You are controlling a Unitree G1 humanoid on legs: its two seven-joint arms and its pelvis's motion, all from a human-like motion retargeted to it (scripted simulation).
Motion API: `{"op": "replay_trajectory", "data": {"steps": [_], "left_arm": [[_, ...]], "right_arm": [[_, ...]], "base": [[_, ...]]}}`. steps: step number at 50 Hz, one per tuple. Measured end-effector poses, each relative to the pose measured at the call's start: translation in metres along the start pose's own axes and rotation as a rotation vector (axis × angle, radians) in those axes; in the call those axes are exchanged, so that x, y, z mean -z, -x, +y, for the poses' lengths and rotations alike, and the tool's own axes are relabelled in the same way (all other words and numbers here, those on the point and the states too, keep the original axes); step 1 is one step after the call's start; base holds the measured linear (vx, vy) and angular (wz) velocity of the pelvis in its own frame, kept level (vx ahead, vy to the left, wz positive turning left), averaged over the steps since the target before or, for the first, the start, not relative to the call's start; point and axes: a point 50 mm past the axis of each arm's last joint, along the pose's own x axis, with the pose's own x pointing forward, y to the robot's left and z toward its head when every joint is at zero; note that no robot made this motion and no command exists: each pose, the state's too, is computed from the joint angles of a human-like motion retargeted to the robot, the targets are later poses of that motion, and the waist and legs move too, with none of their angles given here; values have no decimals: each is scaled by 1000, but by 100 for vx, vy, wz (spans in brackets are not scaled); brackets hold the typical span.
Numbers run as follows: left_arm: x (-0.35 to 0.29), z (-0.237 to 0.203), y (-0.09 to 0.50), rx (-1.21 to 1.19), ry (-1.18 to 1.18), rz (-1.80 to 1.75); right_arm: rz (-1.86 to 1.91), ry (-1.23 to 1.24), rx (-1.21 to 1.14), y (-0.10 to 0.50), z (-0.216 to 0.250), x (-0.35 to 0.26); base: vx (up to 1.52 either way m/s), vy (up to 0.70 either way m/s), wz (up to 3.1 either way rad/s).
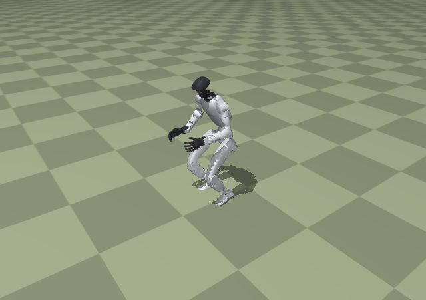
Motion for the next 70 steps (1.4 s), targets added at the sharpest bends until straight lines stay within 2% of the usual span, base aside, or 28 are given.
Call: {"op": "replay_trajectory", "data": {"steps": [2,4,7,9,12,14,16,18,20,21,23,25,29,32,33,34,35,36,37,40,44,50,53,56,60,62,66,70], "left_arm": [[-52,17,-46,-60,-96,-239],[-118,38,-78,-135,-181,-506],[-204,57,-84,-230,-112,-824],[-231,60,-68,-141,63,-913],[-244,72,-38,199,175,-904],[-248,83,-29,366,53,-878],[-245,99,-34,408,-196,-822],[-235,118,-48,334,-397,-749],[-211,141,-54,206,-482,-659],[-188,162,-40,112,-452,-581],[-160,230,30,-170,-478,-382],[-136,254,88,-342,-466,-194],[-70,243,161,-506,-320,123],[-3,190,205,-562,-152,421],[21,163,213,-613,-70,517],[39,139,210,-670,3,572],[52,129,193,-775,50,555],[59,117,146,-639,60,468],[57,107,95,-410,-24,354],[34,33,53,-227,156,214],[-37,-5,-2,4,196,-141],[-152,-39,-48,89,293,-561],[-195,-40,-58,151,261,-724],[-213,-33,-60,184,238,-803],[-200,-25,-56,169,243,-770],[-173,-23,-48,168,227,-683],[-100,-1,-21,150,88,-452],[-26,46,29,85,-69,-150]], "right_arm": [[-201,-191,-62,-47,26,-71],[-514,-229,-188,-69,36,-162],[-984,-82,-317,-54,35,-278],[-1203,20,-364,-28,34,-318],[-1413,210,-399,-2,15,-342],[-1442,350,-372,3,-23,-340],[-1348,605,-232,-5,-74,-327],[-1162,837,-50,-12,-130,-309],[-948,1016,90,-6,-180,-294],[-882,1061,106,-2,-190,-290],[-806,1079,42,-3,-187,-284],[-662,1085,-103,-5,-181,-263],[-380,1056,-373,2,-174,-220],[-261,1076,-410,-6,-184,-201],[-218,986,-424,-24,-175,-183],[-208,871,-483,-49,-145,-153],[-151,553,-492,-58,-86,-80],[3,144,-371,-17,-40,-15],[256,-176,-23,50,-37,37],[193,-364,-22,32,37,5],[-245,-297,-89,-6,70,-86],[-890,-187,-14,-32,63,-239],[-1103,-96,62,-32,50,-289],[-1207,-72,55,-25,43,-308],[-1221,-82,-66,-19,33,-295],[-1150,-34,-132,-20,28,-267],[-858,94,-232,-19,17,-179],[-464,186,-265,5,-7,-82]], "base": [[-28,-1,-103],[-38,-4,-121],[-44,-9,-78],[-49,-13,14],[-47,-43,-1],[-66,-16,-38],[-70,-10,-29],[-48,-11,35],[-34,6,69],[-39,32,72],[-43,30,80],[-46,10,64],[-62,8,78],[-78,15,79],[-80,14,64],[-78,10,68],[-70,3,45],[-59,-5,4],[-48,-6,-32],[-37,1,-42],[-32,5,-50],[-27,4,-13],[-21,1,-3],[-15,2,6],[-10,2,32],[-3,1,13],[-2,0,-21],[-8,-2,-39]]}}
